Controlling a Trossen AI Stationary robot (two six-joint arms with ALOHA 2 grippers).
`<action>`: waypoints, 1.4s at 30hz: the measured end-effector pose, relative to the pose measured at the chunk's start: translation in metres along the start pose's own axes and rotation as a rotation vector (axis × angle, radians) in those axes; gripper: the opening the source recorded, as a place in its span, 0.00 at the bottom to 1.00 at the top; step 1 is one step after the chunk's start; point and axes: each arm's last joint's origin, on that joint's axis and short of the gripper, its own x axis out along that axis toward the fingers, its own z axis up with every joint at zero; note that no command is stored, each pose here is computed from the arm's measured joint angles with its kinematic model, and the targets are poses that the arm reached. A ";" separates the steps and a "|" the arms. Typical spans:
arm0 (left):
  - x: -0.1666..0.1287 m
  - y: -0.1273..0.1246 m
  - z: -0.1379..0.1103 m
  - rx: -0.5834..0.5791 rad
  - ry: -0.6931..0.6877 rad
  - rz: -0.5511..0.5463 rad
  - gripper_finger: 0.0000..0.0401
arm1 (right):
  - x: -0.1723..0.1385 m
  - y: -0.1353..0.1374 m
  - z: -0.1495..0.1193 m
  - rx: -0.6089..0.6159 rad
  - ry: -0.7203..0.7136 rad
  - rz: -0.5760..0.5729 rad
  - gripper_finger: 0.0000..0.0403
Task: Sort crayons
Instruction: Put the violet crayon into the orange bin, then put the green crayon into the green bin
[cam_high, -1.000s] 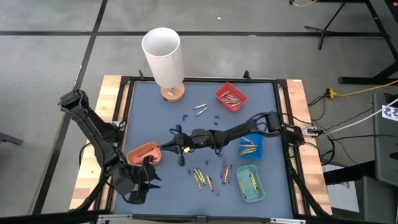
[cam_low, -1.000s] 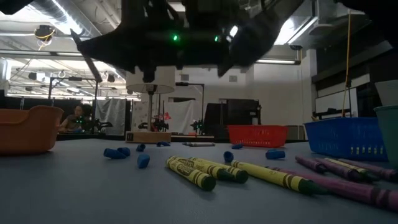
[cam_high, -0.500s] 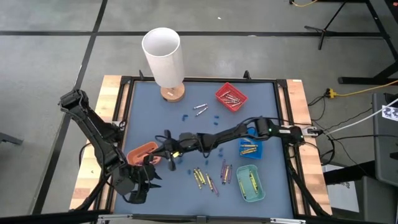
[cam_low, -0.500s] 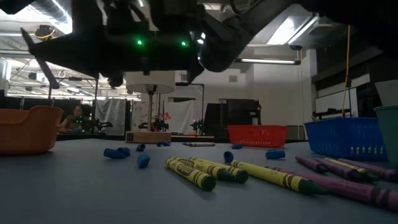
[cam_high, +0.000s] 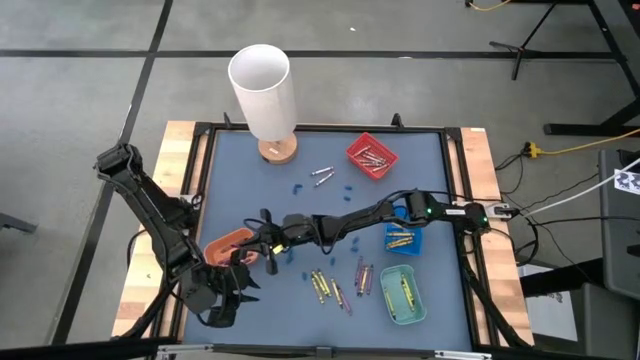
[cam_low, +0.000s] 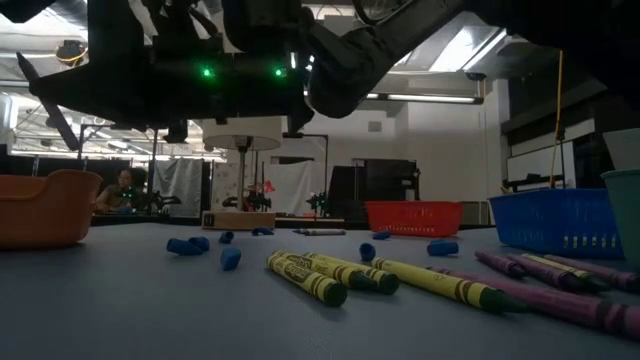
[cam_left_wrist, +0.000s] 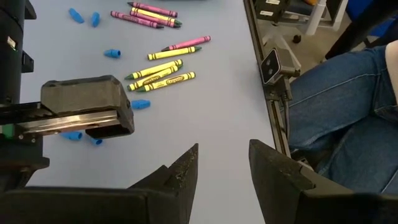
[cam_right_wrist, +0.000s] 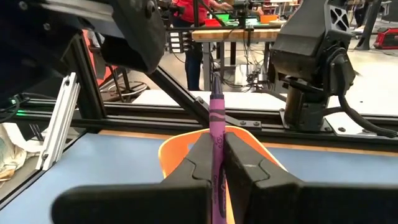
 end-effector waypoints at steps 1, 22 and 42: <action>0.000 0.000 0.000 0.001 0.000 0.000 0.32 | 0.000 0.000 0.000 0.000 0.000 0.000 0.04; 0.000 0.001 0.001 0.001 -0.035 0.038 0.32 | 0.000 -0.003 0.000 -0.049 0.005 -0.093 0.38; 0.007 0.020 0.017 -0.045 -0.194 0.247 0.32 | -0.064 0.007 0.089 -0.145 0.555 -0.108 0.39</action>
